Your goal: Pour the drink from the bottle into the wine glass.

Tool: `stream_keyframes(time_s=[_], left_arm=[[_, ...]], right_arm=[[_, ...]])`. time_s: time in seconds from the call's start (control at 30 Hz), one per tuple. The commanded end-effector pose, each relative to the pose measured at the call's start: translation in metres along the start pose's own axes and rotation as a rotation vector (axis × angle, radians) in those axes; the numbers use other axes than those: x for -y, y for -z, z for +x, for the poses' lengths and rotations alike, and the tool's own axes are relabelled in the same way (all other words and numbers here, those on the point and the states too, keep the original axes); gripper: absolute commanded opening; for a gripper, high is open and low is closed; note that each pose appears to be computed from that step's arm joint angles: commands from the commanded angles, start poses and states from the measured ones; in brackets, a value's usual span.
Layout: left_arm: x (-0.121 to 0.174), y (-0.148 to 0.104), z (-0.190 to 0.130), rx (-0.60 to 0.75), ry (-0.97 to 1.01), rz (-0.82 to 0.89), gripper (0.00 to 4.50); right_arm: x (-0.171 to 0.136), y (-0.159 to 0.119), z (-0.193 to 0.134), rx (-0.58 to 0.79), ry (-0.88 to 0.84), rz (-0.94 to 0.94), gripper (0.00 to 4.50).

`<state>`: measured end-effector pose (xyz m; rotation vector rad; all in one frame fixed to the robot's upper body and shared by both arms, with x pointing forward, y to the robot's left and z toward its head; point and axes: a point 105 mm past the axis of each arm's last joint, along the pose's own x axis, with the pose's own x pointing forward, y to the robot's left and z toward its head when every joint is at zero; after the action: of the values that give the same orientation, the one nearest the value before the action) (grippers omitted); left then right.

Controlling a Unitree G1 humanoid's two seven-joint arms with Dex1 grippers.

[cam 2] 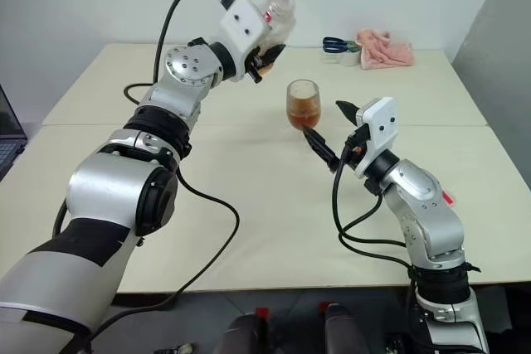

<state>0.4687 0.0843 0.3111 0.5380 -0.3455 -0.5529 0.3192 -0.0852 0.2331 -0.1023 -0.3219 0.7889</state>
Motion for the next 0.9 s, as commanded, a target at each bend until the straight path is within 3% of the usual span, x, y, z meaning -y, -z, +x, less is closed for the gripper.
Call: stream_keyframes(time_s=[0.03,0.17,0.33,0.53,0.9], left_arm=[[-0.027,0.001,-0.012,0.064,-0.16,-0.162,1.64],[-0.038,0.041,-0.036,0.028,-0.3,-0.308,1.64],[-0.026,0.086,-0.064,0.001,-0.406,-0.457,1.64],[-0.011,0.115,-0.087,-0.063,-0.446,-0.459,1.64],[0.008,0.147,-0.108,-0.156,-0.461,-0.43,1.64]], right_arm=[[-0.02,-0.009,-0.005,0.02,-0.137,-0.038,4.5],[-0.04,0.002,-0.021,-0.037,-0.305,-0.041,4.5],[-0.054,0.023,-0.038,-0.112,-0.445,-0.061,4.5],[-0.049,0.024,-0.028,-0.081,-0.417,-0.03,4.5],[-0.053,0.025,-0.027,-0.069,-0.412,0.003,4.5]])
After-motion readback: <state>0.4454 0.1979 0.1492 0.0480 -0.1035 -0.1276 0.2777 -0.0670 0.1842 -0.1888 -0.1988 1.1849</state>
